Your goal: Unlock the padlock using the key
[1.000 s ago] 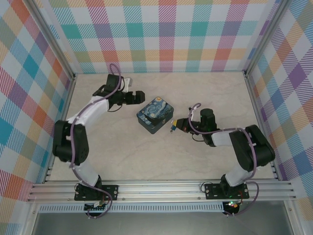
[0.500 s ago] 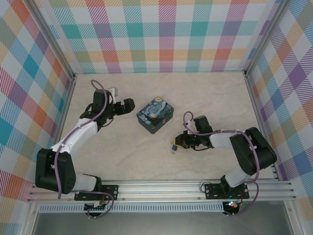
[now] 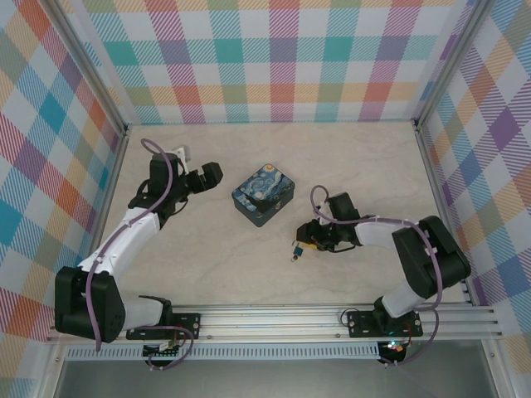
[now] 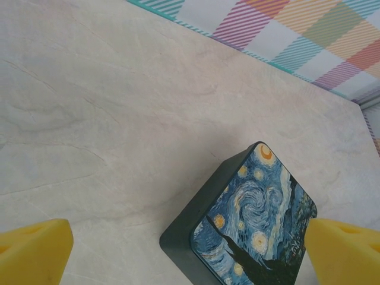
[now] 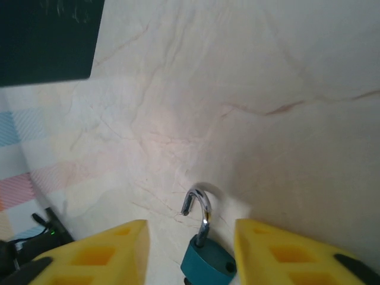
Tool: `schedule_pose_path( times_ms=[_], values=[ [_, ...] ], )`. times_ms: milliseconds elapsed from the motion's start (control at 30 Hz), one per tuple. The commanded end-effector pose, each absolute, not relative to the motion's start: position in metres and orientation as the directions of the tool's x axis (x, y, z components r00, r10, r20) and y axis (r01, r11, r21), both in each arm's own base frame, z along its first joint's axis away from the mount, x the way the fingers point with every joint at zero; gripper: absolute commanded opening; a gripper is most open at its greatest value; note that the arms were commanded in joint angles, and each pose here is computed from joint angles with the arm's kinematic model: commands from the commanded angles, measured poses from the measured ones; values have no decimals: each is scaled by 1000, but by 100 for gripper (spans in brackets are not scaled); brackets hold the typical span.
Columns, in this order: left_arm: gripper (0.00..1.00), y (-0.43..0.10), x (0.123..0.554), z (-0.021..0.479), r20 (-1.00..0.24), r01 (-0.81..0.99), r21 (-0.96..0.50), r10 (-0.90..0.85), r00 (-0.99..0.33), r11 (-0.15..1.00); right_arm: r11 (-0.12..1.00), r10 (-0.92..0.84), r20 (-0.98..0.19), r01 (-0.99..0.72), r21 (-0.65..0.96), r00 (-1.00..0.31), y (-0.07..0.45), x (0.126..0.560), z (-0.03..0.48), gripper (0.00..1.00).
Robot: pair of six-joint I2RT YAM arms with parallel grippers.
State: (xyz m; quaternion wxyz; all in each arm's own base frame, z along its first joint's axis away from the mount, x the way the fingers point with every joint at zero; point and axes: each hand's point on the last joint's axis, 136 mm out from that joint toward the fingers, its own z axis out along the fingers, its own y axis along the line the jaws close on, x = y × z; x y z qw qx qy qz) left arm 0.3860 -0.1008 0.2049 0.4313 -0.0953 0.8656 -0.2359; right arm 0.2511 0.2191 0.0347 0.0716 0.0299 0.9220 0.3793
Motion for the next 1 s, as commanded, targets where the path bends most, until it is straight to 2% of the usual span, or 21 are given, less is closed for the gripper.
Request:
schedule_pose_path(
  times_ms=[0, 267, 333, 367, 567, 667, 767, 967],
  values=[
    [100, -85, 384, 212, -719, -3, -488, -404, -565, 873, 809, 87, -246, -76, 583, -965, 193, 265, 56, 52],
    [100, -39, 366, 184, -736, -172, -413, -438, -516, 895, 941, 71, -601, -147, 305, -796, 117, 301, 126, 83],
    [100, -27, 360, 175, -753, -211, -362, -418, -507, 908, 961, 58, -685, -145, 235, -726, 98, 308, 142, 96],
    [100, -20, 356, 171, -766, -231, -327, -400, -503, 916, 971, 52, -726, -135, 197, -686, 87, 311, 149, 100],
    [100, 17, 343, 148, -819, -323, -92, -256, -514, 942, 999, 10, -858, -29, 29, -514, 28, 323, 149, 100],
    [100, 25, 343, 133, -831, -325, -18, -195, -522, 946, 998, 55, -874, 9, 58, -483, 10, 329, 131, 100],
    [100, 25, 349, 116, -850, -301, -8, -165, -500, 954, 990, 122, -883, -9, 141, -453, 5, 340, 116, 100],
    [100, 11, 369, 92, -852, -193, -19, -117, -510, 981, 987, 54, -945, -128, 100, -322, 18, 365, 124, 100]
  ],
)
